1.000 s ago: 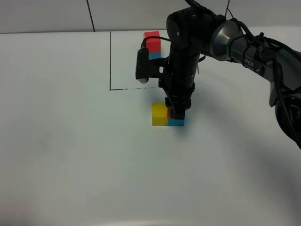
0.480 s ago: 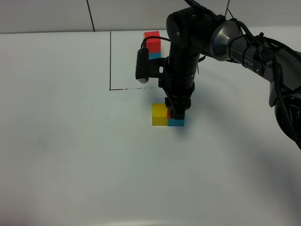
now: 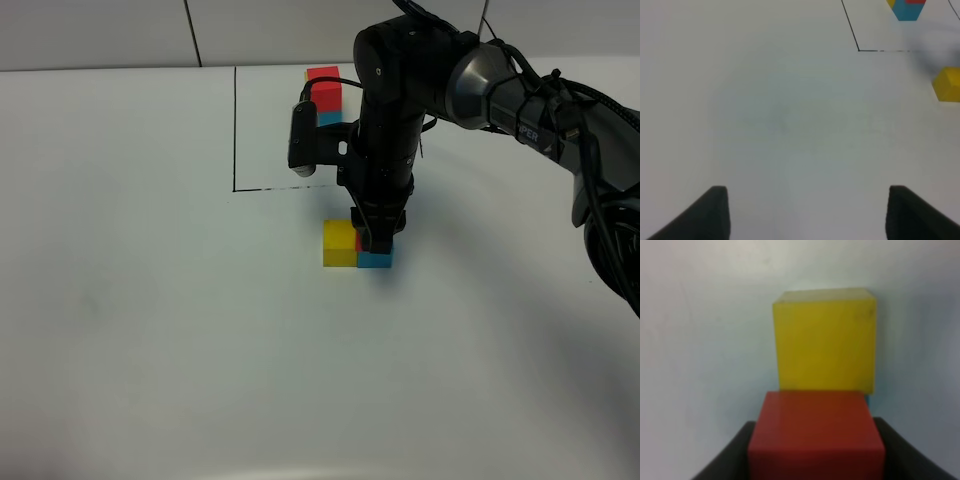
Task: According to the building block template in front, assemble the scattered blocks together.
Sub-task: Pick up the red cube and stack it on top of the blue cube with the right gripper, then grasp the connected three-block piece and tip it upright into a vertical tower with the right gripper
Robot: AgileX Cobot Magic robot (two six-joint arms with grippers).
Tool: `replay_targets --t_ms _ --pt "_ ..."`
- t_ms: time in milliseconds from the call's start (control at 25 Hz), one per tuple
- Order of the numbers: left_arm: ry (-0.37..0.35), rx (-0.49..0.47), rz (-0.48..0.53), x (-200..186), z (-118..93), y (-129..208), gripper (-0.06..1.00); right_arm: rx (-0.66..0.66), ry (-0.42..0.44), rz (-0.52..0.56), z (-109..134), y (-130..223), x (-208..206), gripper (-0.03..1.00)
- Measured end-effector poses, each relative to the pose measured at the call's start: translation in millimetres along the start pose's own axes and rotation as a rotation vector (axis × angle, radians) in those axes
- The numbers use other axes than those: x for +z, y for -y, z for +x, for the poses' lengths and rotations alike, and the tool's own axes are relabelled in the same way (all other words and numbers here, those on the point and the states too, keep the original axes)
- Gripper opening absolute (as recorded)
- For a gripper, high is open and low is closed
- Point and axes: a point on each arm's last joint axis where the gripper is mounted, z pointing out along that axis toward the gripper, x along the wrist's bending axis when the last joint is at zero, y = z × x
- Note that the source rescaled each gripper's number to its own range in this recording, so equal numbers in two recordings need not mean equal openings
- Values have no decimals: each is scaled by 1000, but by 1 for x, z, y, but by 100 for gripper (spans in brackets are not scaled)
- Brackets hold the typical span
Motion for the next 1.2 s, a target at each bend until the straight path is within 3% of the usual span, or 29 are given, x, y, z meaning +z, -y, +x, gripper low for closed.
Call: replay_targets --t_ms 120,360,480,840,1200 --pt "0 1 0 0 0 0 41 0 -1 1 0 0 0 16" --pt "0 1 0 0 0 0 41 -7 19 10 0 1 -5 67" --pt "0 1 0 0 0 0 41 18 43 16 -1 2 -12 78" --pt "0 1 0 0 0 0 41 178 163 -11 4 12 -65 82" --pt "0 1 0 0 0 0 41 364 60 87 32 66 -55 82"
